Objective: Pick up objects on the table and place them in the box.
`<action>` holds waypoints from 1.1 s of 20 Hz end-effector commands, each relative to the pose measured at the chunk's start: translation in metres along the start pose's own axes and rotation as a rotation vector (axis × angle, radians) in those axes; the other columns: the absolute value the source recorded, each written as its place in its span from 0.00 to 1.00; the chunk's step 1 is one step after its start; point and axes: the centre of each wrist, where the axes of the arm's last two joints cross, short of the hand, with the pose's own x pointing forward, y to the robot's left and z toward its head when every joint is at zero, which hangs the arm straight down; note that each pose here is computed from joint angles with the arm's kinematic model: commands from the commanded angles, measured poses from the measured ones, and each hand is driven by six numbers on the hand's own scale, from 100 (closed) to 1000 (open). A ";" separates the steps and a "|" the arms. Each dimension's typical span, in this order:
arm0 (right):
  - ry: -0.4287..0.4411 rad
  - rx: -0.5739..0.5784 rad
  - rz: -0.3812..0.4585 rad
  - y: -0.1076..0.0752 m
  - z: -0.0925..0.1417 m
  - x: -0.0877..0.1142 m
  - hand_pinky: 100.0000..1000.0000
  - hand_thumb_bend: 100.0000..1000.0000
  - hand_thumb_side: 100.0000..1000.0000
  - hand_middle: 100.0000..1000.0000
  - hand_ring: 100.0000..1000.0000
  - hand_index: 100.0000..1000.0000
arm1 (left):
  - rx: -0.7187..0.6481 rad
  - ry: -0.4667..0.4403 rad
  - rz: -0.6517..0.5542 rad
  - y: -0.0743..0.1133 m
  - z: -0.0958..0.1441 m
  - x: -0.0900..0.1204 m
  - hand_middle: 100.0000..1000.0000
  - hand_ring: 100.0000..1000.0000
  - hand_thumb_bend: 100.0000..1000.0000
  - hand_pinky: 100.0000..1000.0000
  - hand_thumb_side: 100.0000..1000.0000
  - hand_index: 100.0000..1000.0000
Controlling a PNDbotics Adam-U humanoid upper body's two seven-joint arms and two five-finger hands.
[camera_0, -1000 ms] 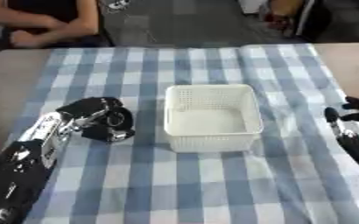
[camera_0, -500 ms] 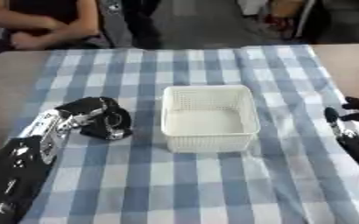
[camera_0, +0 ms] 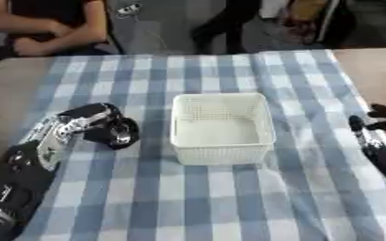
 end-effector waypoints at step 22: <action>-0.016 -0.010 0.007 -0.005 -0.003 0.002 0.75 0.54 0.77 0.65 0.57 0.82 | -0.038 0.074 -0.183 -0.006 0.004 -0.001 0.38 0.21 0.03 0.13 0.55 0.43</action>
